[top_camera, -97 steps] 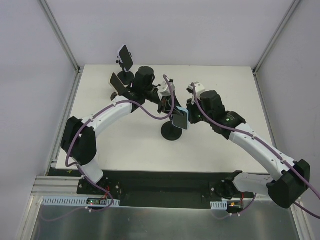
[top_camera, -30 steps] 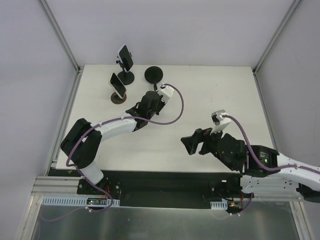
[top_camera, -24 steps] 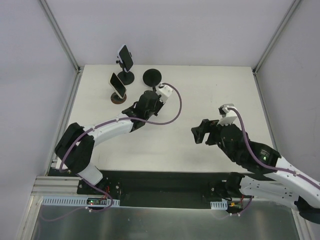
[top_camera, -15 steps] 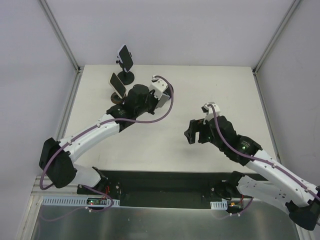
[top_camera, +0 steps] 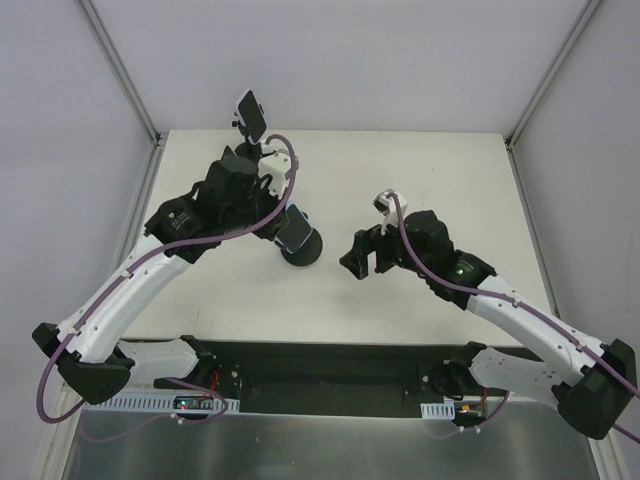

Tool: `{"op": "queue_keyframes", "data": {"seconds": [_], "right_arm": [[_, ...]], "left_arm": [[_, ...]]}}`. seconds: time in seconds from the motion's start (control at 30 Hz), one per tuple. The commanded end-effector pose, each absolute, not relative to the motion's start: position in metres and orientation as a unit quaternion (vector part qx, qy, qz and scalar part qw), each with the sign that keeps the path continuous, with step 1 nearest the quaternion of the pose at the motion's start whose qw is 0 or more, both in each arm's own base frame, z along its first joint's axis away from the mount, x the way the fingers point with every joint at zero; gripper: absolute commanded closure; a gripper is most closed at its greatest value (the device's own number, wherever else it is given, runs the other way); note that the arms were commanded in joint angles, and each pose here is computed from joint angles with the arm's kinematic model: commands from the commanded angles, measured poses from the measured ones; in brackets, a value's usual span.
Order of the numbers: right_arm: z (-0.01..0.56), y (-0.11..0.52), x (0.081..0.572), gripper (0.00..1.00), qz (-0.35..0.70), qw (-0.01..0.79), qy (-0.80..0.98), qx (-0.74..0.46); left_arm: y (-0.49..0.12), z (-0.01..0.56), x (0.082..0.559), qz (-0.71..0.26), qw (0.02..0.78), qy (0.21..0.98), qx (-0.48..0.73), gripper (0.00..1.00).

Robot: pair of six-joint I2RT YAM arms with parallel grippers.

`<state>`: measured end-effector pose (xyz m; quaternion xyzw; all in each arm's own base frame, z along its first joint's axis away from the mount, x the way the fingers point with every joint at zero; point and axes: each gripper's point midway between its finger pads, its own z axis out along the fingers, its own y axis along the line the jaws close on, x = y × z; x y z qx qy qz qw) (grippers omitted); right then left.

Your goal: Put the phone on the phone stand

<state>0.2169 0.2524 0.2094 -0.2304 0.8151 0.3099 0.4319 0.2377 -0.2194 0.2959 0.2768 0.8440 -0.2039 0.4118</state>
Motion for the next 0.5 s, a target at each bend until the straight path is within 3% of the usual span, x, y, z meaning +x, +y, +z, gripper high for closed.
{"op": "queue_keyframes", "data": {"seconds": [0.0,0.2,0.47], "right_arm": [[0.237,0.282,0.223,0.07,0.372,0.434,0.788,-0.228],[0.222,0.282,0.222,0.08,0.367,0.422,0.797,-0.229],[0.216,0.273,0.219,0.08,0.353,0.424,0.799,-0.239]], "left_arm": [[-0.180,0.341,0.258,-0.134,0.479,0.840,0.218,1.00],[-0.128,0.335,0.288,-0.077,0.484,0.856,0.166,1.00],[-0.086,0.327,0.330,-0.071,0.488,0.863,0.113,1.00]]}}
